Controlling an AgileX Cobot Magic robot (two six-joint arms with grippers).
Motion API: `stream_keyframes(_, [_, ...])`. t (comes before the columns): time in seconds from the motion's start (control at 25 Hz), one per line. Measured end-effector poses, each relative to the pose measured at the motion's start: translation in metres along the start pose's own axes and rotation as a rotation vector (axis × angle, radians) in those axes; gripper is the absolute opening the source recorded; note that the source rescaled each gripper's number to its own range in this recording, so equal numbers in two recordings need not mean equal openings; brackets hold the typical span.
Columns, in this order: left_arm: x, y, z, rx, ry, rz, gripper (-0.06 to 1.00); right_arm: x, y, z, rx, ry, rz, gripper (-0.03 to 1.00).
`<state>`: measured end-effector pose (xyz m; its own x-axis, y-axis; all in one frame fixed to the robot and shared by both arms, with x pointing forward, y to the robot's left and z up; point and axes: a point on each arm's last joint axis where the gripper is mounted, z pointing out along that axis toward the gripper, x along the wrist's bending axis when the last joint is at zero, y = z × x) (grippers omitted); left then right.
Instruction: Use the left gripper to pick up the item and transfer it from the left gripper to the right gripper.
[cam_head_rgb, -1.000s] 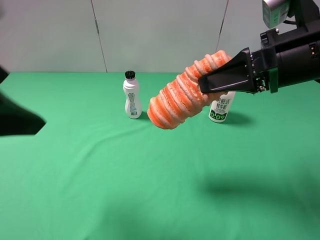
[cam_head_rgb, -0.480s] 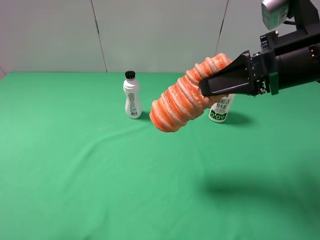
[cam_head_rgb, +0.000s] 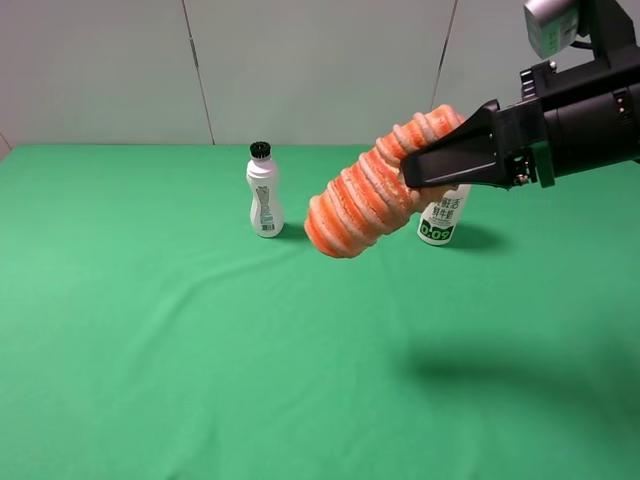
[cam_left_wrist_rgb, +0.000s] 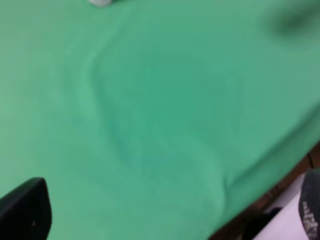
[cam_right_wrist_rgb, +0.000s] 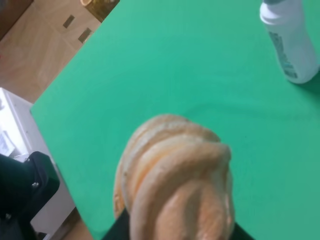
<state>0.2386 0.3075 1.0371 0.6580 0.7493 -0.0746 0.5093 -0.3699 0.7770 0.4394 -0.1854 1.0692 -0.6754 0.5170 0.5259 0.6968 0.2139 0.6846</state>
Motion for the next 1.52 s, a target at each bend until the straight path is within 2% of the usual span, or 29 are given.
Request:
stream_keyframes(0.44, [-0.001, -0.001, 0.001, -0.002, -0.007, -0.003, 1.0, -0.003, 0.001, 0.0, -0.013, -0.028, 0.038, 0.02])
stream_keyframes(0.72, [-0.001, -0.001, 0.0, -0.004, 0.012, -0.018, 1.0, -0.009, -0.008, -0.001, 0.086, -0.105, 0.063, 0.02])
stream_keyframes(0.88, [-0.001, -0.001, 0.0, -0.012, 0.09, -0.08, 1.0, -0.015, -0.016, -0.002, 0.165, -0.179, 0.065, 0.02])
stream_keyframes(1.08, [-0.003, -0.002, 0.0, -0.027, 0.246, -0.206, 1.0, -0.024, -0.023, -0.006, 0.251, -0.282, 0.046, 0.02])
stream_keyframes(1.36, [-0.004, -0.002, -0.001, -0.047, 0.442, -0.363, 1.0, -0.041, -0.023, -0.012, 0.245, -0.477, 0.052, 0.02])
stream_keyframes(1.52, [-0.005, -0.002, -0.001, -0.056, 0.528, -0.432, 1.0, -0.054, -0.027, -0.004, 0.292, -0.503, 0.103, 0.02])
